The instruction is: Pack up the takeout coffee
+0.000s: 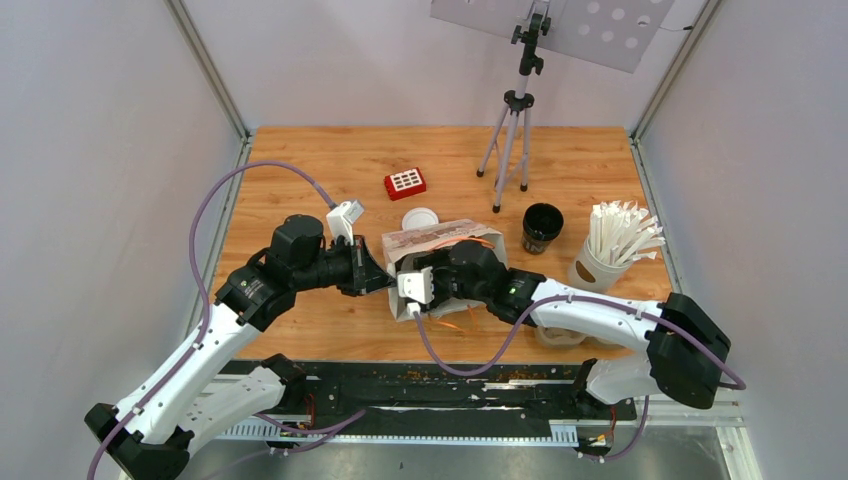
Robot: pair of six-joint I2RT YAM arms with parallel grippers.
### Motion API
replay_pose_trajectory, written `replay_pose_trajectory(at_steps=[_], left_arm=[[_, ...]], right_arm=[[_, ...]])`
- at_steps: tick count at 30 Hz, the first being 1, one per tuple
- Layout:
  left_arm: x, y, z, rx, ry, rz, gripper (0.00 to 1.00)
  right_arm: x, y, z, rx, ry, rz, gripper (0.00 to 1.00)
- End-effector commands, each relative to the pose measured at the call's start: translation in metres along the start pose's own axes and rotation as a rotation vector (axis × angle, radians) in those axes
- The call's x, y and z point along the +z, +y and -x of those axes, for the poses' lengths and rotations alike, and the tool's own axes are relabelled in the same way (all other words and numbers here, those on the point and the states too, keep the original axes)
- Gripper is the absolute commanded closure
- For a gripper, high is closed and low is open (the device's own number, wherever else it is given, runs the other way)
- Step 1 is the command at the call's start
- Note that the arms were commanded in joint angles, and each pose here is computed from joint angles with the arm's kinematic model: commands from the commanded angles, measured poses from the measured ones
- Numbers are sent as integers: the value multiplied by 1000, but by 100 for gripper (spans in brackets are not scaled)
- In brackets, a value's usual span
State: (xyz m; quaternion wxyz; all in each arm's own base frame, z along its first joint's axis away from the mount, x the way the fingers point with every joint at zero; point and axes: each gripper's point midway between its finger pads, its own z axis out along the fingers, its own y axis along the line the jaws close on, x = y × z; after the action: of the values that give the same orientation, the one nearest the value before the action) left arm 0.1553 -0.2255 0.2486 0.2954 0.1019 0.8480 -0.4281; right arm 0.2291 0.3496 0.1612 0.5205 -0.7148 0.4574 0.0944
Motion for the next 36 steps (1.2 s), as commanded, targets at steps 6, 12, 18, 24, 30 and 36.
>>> replay_pose_trajectory(at_steps=[6,12,18,24,30,36], left_arm=[[-5,-6,4,17,-26,-17,100],[-7,-6,3,18,-23,-13,100],[-9,-5,3,15,-26,-8,100],[-9,-4,2,2,-33,-8,100],[-7,-6,3,-1,-29,-14,100],[-7,-6,4,-7,-35,-17,100]], right_arm=[[5,3,13,68,-69,20,74],[15,-1,13,87,-71,5,80],[22,-11,8,91,-55,-49,84],[25,-16,6,102,-49,-81,86],[29,-20,6,107,-52,-104,86],[35,-21,9,122,-69,-101,86]])
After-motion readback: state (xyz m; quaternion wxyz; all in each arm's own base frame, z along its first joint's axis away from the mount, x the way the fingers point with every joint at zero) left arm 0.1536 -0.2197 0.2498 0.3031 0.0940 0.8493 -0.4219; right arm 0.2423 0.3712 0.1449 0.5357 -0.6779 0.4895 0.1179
